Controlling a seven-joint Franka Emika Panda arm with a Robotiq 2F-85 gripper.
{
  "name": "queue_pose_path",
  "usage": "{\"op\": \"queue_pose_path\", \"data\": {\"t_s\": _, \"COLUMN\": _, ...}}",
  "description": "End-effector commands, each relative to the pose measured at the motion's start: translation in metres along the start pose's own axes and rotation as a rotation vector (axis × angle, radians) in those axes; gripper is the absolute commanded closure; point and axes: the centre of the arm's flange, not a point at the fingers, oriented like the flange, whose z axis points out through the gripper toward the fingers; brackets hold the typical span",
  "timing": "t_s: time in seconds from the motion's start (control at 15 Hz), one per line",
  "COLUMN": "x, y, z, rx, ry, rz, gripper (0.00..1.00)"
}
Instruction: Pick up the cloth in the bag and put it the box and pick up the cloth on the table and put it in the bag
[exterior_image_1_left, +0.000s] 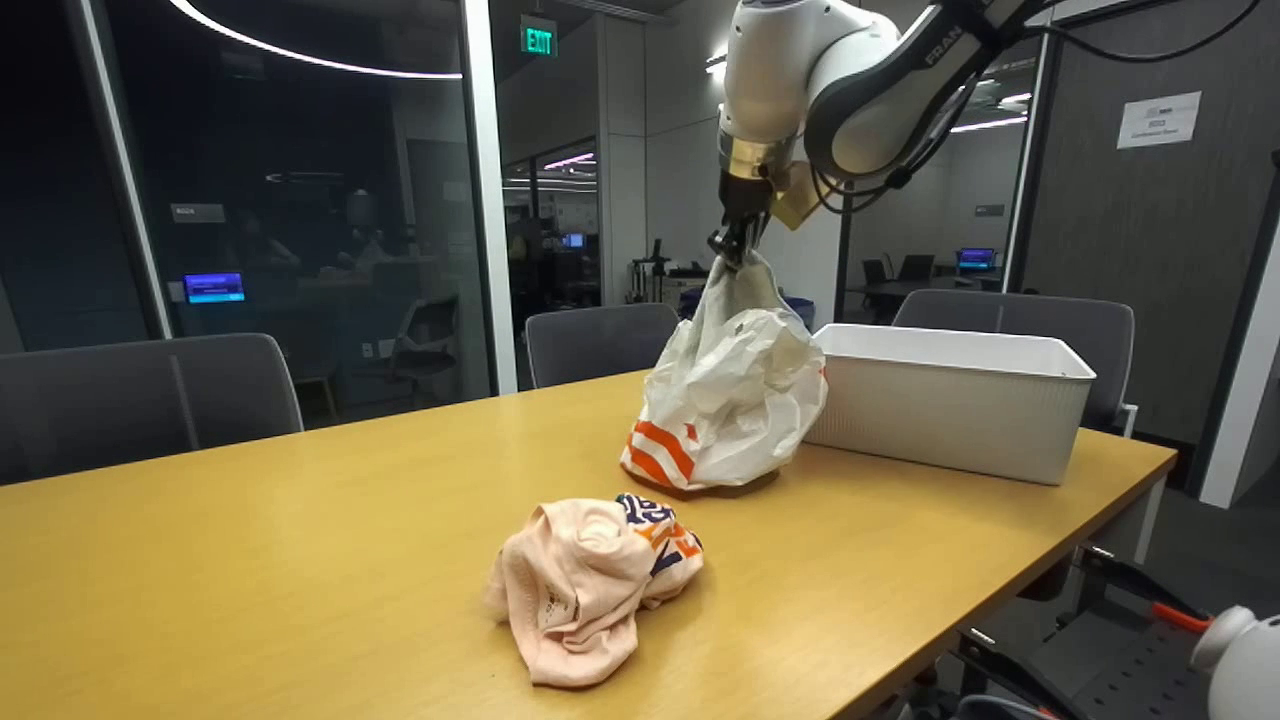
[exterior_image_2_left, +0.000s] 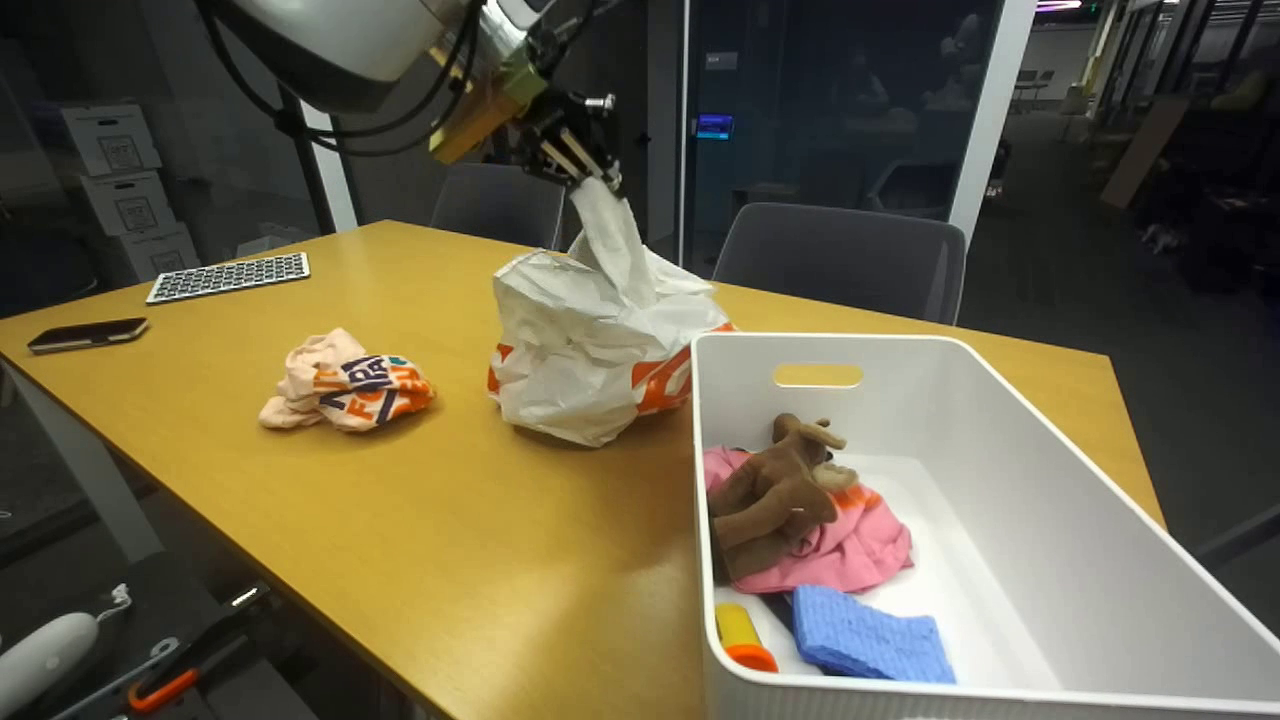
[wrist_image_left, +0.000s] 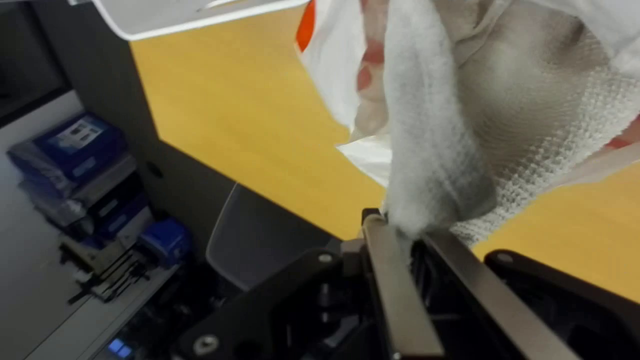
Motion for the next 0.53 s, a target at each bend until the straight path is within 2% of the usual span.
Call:
{"op": "queue_pose_path", "data": {"t_s": 0.0, "x": 0.015, "y": 0.020, "z": -0.059, "rx": -0.177, "ry": 0.101, "rz": -0.005, "gripper": 1.00}}
{"op": "queue_pose_path", "data": {"t_s": 0.27, "x": 0.025, "y": 0.045, "z": -0.106, "rx": -0.375, "ry": 0.185, "rz": 0.013, "gripper": 1.00}}
{"op": "queue_pose_path", "data": {"t_s": 0.47, "x": 0.021, "y": 0.075, "z": -0.116, "rx": -0.521, "ry": 0.201, "rz": 0.068, "gripper": 1.00}}
